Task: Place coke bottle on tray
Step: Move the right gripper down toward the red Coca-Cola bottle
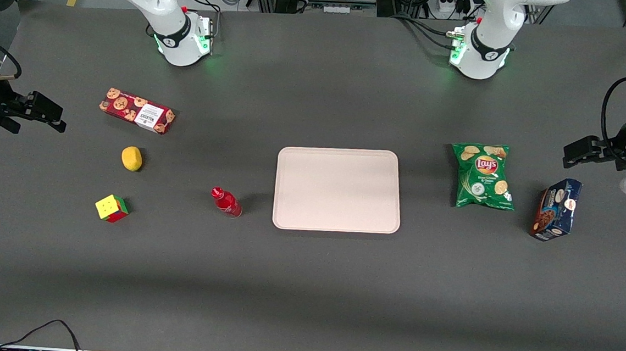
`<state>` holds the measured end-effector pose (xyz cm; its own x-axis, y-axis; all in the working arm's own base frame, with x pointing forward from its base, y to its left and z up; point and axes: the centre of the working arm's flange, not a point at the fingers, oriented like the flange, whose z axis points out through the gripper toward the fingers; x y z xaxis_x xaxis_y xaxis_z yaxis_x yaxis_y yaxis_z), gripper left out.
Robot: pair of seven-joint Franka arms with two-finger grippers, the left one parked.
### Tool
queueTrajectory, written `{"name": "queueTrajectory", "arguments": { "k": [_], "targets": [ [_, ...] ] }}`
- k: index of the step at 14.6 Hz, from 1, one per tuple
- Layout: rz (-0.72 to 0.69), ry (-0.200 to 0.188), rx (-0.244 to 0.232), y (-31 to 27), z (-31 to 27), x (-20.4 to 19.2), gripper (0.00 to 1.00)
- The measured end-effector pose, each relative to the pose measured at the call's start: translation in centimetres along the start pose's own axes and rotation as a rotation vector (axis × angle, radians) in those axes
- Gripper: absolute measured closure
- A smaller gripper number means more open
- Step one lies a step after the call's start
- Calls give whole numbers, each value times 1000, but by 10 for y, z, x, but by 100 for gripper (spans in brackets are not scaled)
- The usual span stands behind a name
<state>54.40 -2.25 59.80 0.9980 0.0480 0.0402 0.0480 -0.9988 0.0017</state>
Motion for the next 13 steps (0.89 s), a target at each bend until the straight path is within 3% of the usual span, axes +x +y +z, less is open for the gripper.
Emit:
{"name": "queueTrajectory", "arguments": {
  "k": [7, 13],
  "targets": [
    [-4, -16, 1, -9, 2, -1, 0],
    [24, -48, -4, -129, 35, 20, 0]
  ]
}}
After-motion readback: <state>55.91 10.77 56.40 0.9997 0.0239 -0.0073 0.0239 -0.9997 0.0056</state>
